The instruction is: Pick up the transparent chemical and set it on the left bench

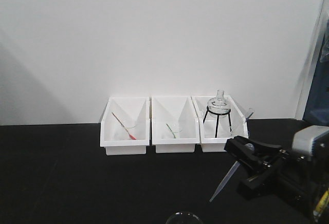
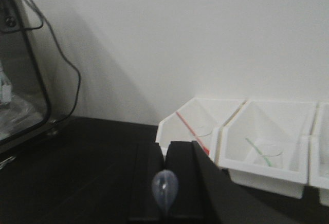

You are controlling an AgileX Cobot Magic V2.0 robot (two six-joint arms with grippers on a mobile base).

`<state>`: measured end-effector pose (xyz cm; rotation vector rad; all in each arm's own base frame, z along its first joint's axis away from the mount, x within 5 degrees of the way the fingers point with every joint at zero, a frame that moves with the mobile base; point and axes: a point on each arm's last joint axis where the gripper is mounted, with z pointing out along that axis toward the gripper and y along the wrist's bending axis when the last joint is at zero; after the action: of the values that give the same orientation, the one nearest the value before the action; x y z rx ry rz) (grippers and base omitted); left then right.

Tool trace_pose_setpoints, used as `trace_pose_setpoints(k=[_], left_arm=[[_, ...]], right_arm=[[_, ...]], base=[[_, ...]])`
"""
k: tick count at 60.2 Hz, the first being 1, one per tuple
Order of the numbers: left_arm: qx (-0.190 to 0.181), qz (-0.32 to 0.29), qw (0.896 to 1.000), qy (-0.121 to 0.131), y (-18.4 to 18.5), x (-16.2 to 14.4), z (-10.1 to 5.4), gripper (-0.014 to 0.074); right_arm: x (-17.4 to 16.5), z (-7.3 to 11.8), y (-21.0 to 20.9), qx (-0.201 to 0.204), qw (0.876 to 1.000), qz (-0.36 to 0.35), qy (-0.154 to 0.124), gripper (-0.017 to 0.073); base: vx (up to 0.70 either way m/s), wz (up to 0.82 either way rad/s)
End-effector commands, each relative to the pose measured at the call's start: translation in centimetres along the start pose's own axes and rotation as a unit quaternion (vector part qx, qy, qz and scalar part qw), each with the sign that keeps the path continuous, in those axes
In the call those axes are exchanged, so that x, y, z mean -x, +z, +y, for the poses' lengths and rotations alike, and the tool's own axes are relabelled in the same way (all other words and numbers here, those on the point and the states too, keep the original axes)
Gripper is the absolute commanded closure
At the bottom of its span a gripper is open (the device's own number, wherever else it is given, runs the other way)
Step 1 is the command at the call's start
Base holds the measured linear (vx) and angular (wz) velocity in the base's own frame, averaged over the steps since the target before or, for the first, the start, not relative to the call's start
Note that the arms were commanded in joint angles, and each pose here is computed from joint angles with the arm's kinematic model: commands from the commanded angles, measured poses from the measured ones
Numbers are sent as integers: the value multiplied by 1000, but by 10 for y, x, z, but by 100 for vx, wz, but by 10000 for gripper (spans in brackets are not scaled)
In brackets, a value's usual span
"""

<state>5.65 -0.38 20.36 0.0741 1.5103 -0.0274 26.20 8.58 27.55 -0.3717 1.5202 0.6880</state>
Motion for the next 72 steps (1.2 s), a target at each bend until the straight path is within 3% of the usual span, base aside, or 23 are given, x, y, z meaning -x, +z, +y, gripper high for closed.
trace_pose_setpoints(k=[1, 11, 19, 37, 44, 60, 66, 72], left_arm=[[1, -41, 999, -4, -1, 3, 0, 597], [1, -41, 999, -4, -1, 3, 0, 597], [1, -41, 999, -4, -1, 3, 0, 597], [1, -41, 999, -4, -1, 3, 0, 597], [1, -41, 999, -4, -1, 3, 0, 597], [1, -41, 999, -4, -1, 3, 0, 597], [1, -41, 999, -4, -1, 3, 0, 597], [1, -41, 999, -4, -1, 3, 0, 597]], right_arm=[[13, 1, 13, 45, 998, -33, 1, 562], [-6, -3, 23, 77, 997, -10, 21, 562], [-22, -3, 27, 109, 994, 14, 19, 562], [-55, -15, 37, 106, 992, 52, 44, 530], [-65, -16, 40, 121, 990, 48, 44, 435], [-69, -16, 41, 135, 989, 36, 50, 77], [-69, -17, 41, 135, 989, 36, 46, 15], [-68, -17, 41, 135, 989, 35, 46, 8]], base=[[0, 0], [0, 0], [0, 0], [0, 0], [0, 0], [0, 0], [0, 0], [0, 0]])
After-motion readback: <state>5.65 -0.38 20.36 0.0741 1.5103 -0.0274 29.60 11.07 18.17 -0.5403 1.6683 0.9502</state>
